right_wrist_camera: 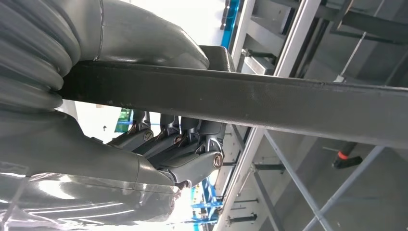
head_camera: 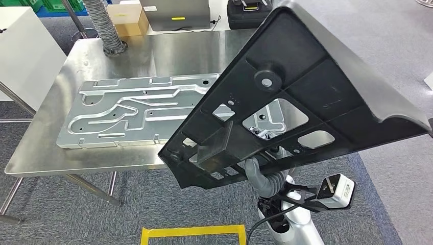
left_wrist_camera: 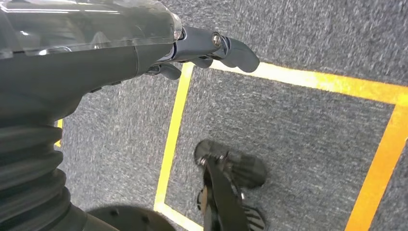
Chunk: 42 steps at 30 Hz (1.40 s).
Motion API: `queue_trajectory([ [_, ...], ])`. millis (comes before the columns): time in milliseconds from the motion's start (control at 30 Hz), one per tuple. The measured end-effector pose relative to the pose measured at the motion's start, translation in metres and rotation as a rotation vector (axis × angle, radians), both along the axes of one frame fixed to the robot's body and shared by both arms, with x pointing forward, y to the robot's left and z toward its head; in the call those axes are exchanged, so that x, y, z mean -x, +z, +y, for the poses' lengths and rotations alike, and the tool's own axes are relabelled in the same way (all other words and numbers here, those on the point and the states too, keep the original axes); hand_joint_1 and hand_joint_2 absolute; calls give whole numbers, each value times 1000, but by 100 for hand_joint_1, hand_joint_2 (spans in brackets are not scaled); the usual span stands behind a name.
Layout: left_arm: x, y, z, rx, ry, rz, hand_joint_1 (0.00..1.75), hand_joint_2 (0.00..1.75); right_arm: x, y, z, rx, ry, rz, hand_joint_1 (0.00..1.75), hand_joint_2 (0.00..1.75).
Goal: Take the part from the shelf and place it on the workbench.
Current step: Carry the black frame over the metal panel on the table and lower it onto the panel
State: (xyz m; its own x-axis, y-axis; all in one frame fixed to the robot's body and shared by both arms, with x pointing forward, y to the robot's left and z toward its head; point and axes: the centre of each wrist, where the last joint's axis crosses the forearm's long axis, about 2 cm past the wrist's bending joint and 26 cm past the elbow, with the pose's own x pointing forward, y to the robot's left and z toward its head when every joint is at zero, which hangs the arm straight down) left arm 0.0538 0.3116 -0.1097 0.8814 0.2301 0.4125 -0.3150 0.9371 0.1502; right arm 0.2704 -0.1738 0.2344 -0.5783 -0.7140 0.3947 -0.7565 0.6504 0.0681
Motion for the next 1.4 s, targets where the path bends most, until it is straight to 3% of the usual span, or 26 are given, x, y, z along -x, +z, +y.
queue_trajectory([
  [333, 1, 0, 3, -7, 19, -7, 0, 175, -1, 0, -2, -11, -36, 5, 136, 175],
  [967, 0, 0, 2, 7, 20, -30, 0, 175, -29, 7, -47, -26, -240, 23, 136, 175],
  [1100, 2, 0, 2, 11, 26, -31, 0, 175, -43, 14, -63, 22, -435, 24, 136, 175],
  [1400, 1, 0, 3, 13, 7, -48, 0, 175, -102, 67, -116, 211, -1131, 19, 136, 175],
])
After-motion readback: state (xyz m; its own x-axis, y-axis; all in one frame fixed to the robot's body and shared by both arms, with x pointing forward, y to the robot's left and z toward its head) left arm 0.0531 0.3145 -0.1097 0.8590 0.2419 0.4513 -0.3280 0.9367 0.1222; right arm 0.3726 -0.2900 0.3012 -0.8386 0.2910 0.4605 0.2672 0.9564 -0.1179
